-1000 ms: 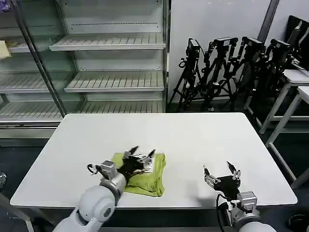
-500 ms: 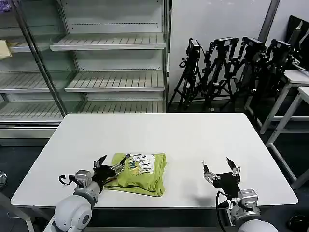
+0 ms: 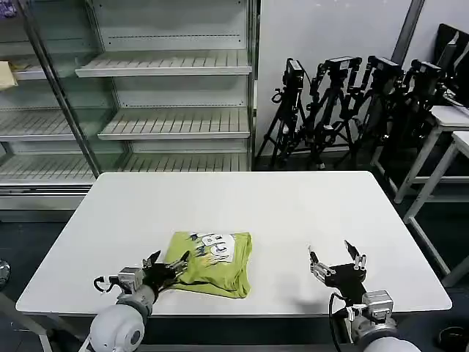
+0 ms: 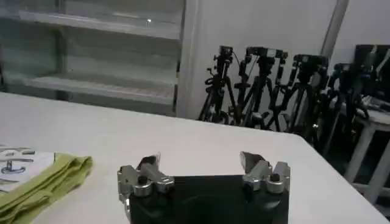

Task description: Fold and organize the clothes.

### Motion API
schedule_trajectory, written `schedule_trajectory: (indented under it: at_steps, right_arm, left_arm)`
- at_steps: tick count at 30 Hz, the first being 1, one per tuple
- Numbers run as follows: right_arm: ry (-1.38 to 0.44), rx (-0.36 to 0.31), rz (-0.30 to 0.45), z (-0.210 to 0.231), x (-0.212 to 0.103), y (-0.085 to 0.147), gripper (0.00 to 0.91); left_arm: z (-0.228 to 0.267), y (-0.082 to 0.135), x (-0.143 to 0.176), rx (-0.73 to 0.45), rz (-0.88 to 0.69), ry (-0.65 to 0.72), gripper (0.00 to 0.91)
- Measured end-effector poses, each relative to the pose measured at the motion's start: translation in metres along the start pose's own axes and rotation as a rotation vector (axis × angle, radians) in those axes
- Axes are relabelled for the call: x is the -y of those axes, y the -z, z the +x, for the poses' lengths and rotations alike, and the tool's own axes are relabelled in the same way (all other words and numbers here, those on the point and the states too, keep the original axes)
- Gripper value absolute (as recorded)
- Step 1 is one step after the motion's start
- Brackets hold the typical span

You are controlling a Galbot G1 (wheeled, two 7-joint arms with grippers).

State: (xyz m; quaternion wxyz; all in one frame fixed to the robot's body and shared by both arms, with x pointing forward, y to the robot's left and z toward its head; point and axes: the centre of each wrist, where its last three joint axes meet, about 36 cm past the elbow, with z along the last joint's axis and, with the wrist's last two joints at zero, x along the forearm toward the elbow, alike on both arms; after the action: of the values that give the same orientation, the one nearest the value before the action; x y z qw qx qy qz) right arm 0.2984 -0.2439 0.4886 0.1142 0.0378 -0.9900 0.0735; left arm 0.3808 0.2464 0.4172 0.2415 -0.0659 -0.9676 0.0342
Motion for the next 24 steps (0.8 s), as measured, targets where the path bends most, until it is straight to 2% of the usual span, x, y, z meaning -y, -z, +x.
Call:
schedule_trajectory:
  at_steps: [15, 24]
  right_arm:
    - [0.006, -0.004, 0.005, 0.003, -0.001, -0.001, 0.907]
    - [0.010, -0.005, 0.004, 0.003, -0.002, -0.002, 0.907]
  left_arm:
    - [-0.004, -0.011, 0.003, -0.009, 0.034, -0.031, 0.010]
    - [-0.003, -0.012, 0.002, -0.003, 0.114, -0.059, 0.010]
